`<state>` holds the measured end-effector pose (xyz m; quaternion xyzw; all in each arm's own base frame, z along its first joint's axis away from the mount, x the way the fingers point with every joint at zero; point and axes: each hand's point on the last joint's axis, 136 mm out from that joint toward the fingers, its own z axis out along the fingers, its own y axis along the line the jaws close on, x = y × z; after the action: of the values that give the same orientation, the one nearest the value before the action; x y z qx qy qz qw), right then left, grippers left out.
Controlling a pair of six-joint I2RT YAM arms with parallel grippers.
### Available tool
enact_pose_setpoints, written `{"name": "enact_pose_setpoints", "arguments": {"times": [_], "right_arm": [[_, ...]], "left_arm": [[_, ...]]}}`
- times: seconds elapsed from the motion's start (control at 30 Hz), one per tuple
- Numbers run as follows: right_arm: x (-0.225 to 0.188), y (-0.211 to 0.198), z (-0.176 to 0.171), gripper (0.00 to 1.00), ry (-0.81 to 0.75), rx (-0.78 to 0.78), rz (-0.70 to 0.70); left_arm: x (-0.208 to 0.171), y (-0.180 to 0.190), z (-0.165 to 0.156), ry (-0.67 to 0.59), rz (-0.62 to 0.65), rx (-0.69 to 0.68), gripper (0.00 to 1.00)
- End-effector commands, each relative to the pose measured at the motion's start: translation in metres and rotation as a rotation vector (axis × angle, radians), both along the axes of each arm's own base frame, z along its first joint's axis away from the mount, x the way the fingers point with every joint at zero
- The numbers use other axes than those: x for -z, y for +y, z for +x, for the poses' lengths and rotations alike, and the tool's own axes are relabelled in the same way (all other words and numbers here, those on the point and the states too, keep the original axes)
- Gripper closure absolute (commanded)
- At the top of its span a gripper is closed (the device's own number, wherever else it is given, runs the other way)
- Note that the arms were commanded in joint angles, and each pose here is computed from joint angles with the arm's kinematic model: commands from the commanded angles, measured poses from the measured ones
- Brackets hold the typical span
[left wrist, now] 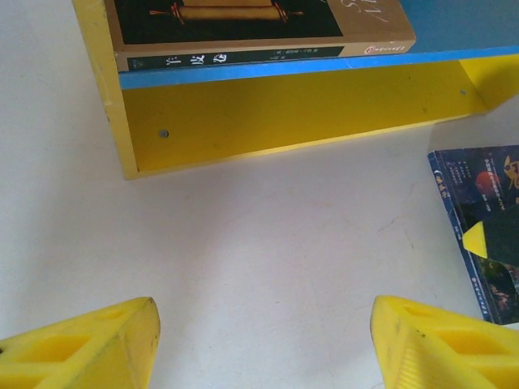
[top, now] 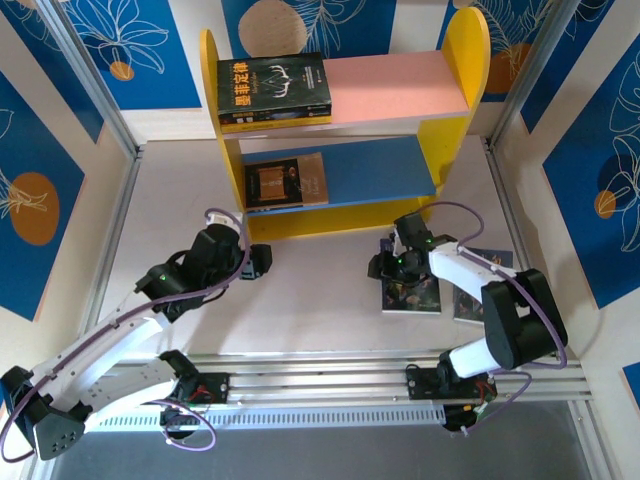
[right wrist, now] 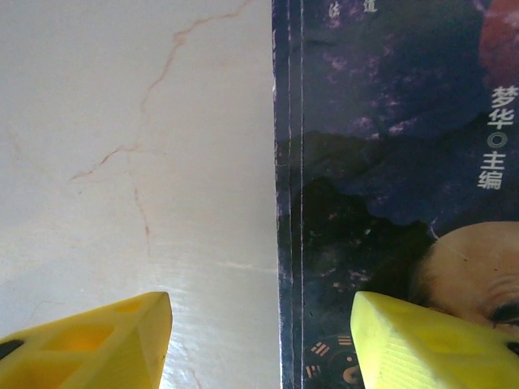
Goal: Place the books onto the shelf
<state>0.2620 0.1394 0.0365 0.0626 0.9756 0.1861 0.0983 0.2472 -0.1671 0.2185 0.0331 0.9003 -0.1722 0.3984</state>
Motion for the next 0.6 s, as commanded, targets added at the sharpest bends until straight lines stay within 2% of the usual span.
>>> {"name": "enact_pose_setpoints", "arguments": {"times": [0.0,0.23,0.57], "right_arm": [[0.007,0.021,-0.013,0.38,0.065,-0.042,0.039],[0.015,0.069,-0.026,0.39,0.096,-0.144,0.061],[-0.012,0.195,-0.030,0.39,0.052,-0.357,0.228]], "left_arm": [[-0.002,-0.001,0.003,-0.013,-0.018,-0.001,0.30],[0.001,-0.001,0.003,-0.006,-0.013,-0.002,0.30],[0.007,-0.002,0.003,0.004,-0.020,-0.004,0.30]]}}
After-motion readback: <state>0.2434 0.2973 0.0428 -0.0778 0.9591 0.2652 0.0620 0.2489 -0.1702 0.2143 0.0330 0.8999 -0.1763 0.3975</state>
